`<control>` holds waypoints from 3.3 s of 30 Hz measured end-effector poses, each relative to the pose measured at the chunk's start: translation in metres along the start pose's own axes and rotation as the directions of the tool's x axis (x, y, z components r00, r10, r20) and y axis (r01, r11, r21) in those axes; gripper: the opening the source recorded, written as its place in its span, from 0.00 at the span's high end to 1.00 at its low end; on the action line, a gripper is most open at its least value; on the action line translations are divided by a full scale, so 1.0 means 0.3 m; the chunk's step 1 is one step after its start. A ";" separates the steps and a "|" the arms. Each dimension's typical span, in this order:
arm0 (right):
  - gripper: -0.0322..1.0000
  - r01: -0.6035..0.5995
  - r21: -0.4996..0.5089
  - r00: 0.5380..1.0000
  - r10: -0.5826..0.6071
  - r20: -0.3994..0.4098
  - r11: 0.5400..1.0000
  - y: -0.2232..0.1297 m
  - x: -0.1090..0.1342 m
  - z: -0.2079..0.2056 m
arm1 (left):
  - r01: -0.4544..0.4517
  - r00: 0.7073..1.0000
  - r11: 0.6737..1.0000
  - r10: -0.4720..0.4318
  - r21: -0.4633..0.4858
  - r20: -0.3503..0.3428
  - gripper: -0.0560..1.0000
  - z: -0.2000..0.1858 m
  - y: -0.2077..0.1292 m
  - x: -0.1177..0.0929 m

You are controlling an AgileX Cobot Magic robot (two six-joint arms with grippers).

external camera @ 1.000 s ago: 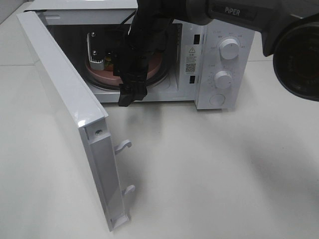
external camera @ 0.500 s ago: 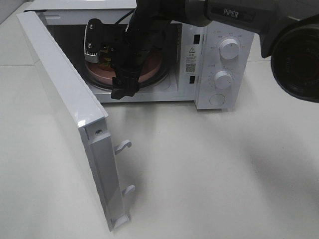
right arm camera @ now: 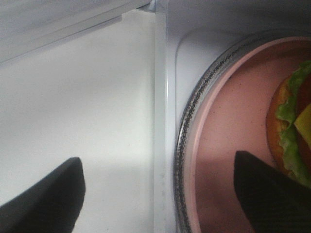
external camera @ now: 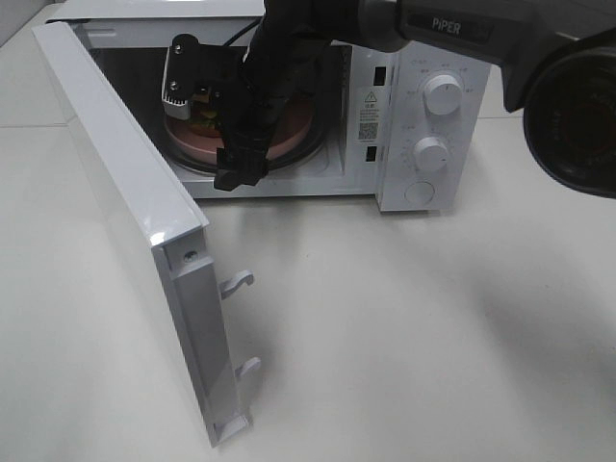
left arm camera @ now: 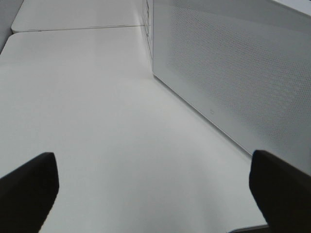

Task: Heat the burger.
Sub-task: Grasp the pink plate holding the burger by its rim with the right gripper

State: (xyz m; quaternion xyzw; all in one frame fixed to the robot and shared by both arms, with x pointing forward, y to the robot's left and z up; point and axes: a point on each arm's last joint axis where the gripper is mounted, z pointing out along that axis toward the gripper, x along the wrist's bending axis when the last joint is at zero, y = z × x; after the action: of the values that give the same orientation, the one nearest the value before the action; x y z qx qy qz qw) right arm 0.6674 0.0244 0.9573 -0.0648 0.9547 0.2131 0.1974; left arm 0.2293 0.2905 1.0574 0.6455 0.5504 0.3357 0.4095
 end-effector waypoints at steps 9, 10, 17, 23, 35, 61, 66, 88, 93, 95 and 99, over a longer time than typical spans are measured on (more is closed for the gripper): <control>0.17 0.002 0.002 1.000 -0.002 0.002 1.000 0.000 -0.001 -0.001 | 0.000 1.000 1.000 0.000 0.000 0.000 0.01 0.000 0.000 0.000; 0.17 0.002 0.002 1.000 -0.002 0.002 1.000 0.000 -0.001 -0.001 | 0.000 1.000 1.000 0.000 0.000 0.000 0.01 0.000 0.000 0.000; 0.17 0.002 0.002 1.000 -0.002 0.002 1.000 0.000 -0.001 -0.001 | 0.000 1.000 1.000 0.000 0.000 0.000 0.01 0.000 0.000 0.000; 0.18 0.006 0.005 1.000 -0.006 0.003 1.000 -0.001 -0.001 -0.001 | 0.000 1.000 1.000 0.000 0.000 0.000 0.01 0.000 0.000 0.000; 0.19 0.014 0.012 1.000 -0.014 0.010 1.000 -0.003 -0.003 -0.001 | 0.000 1.000 1.000 0.000 0.000 0.000 0.01 0.000 0.000 0.000; 0.20 -0.001 0.021 1.000 0.001 0.023 1.000 -0.044 -0.002 0.066 | 0.000 1.000 1.000 0.000 0.000 0.000 0.01 0.000 0.000 0.000; 0.21 -0.001 0.020 1.000 0.001 0.026 1.000 -0.044 -0.003 0.066 | 0.000 1.000 1.000 0.000 0.000 0.000 0.01 0.000 0.000 0.000; 0.22 -0.038 0.037 0.999 0.038 0.006 0.999 -0.083 0.007 0.116 | 0.000 1.000 1.000 0.000 0.000 0.000 0.01 0.000 0.000 0.000; 0.22 -0.044 0.037 0.999 0.044 0.006 0.998 -0.083 0.007 0.116 | 0.000 1.000 1.000 0.000 0.000 0.000 0.01 0.000 0.000 0.000; 0.22 -0.044 0.037 0.999 0.044 0.006 0.998 -0.083 0.007 0.116 | 0.000 1.000 1.000 0.000 0.000 0.000 0.01 0.000 0.000 0.000; 0.22 -0.054 0.044 0.999 0.054 -0.001 0.998 -0.097 0.010 0.130 | 0.000 1.000 1.000 0.000 0.000 0.000 0.01 0.000 0.000 0.000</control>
State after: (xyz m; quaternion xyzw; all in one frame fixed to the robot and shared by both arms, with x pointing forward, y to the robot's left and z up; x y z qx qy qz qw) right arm 0.6845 0.0148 0.9125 -0.0350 0.9607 0.1975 0.1921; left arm 0.2293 0.2905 1.0574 0.6455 0.5504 0.3357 0.4095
